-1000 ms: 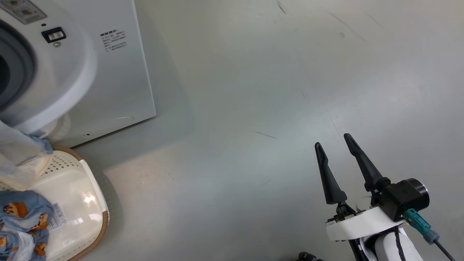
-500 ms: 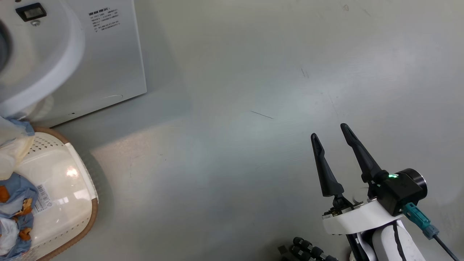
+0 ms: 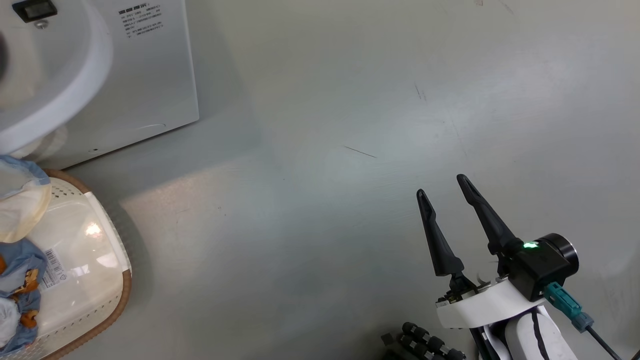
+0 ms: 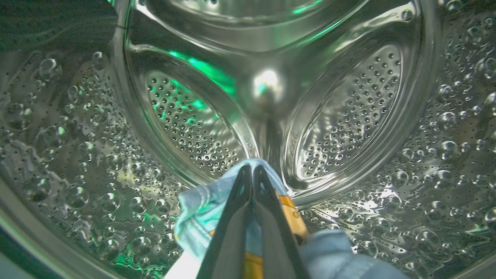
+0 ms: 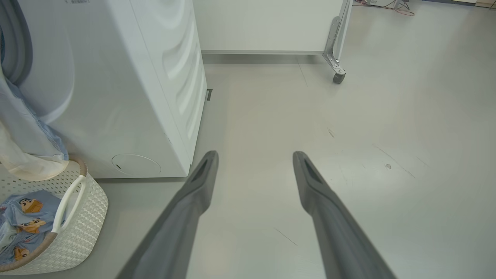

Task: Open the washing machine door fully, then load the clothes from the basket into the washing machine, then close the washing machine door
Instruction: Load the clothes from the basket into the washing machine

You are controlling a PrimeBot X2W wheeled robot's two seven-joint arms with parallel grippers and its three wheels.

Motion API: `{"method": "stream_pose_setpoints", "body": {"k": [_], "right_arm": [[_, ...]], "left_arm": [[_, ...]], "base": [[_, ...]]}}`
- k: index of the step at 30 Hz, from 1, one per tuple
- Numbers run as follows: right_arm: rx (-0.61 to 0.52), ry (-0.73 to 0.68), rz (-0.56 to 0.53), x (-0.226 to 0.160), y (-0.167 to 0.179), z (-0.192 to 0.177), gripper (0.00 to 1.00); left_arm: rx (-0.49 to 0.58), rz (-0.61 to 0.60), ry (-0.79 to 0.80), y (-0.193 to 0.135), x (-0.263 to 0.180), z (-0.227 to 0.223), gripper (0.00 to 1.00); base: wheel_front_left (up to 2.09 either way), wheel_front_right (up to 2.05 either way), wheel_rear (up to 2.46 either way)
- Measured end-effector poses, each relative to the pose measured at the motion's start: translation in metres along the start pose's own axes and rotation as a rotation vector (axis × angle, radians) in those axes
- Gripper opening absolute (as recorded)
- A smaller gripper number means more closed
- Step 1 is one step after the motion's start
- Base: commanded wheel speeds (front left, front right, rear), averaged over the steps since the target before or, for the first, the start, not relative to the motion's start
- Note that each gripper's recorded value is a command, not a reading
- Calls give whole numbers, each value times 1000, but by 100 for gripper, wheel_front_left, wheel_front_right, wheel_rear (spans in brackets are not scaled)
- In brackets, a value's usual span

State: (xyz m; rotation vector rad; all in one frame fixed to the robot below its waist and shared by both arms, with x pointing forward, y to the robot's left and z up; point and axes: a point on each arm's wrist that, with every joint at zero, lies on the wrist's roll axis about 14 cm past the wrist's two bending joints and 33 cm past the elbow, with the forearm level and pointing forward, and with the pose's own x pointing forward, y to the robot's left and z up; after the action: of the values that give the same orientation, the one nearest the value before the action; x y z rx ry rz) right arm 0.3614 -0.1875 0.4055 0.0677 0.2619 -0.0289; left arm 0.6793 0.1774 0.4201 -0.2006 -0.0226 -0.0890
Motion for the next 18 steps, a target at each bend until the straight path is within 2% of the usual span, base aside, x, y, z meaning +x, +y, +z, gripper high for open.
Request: {"method": "stream_pose_setpoints", "body": {"k": [3, 11, 12, 13, 14, 15, 16, 17, 18], "right_arm": [[0, 4, 0, 0, 0, -1, 100], [3, 13, 3, 0, 1, -4, 100], [4, 12, 4, 0, 2, -4, 100], [5, 11, 6, 0, 2, -4, 100], [6, 9, 8, 0, 3, -3, 100], [7, 7, 10, 1, 4, -3, 100], [8, 5, 12, 1, 4, -2, 100], [9, 4, 15, 1, 5, -2, 100], [10, 2, 18, 1, 5, -2, 100]], "left_arm": [[12, -26, -6, -8, 6, 1, 0], [60, -49, 162, -13, -3, -44, 0], [61, -55, 173, -15, -4, -47, 12], [59, -56, 185, -16, -6, -51, 35], [57, -57, 193, -17, -8, -52, 51], [57, -57, 197, -18, -9, -53, 75], [57, -58, 199, -19, -10, -52, 93], [55, -56, 200, -19, -10, -52, 100], [59, -58, 197, -20, -9, -49, 100]], "base": [[0, 0, 0], [0, 0, 0], [0, 0, 0], [0, 0, 0], [0, 0, 0], [0, 0, 0], [0, 0, 0], [0, 0, 0], [0, 0, 0]]}}
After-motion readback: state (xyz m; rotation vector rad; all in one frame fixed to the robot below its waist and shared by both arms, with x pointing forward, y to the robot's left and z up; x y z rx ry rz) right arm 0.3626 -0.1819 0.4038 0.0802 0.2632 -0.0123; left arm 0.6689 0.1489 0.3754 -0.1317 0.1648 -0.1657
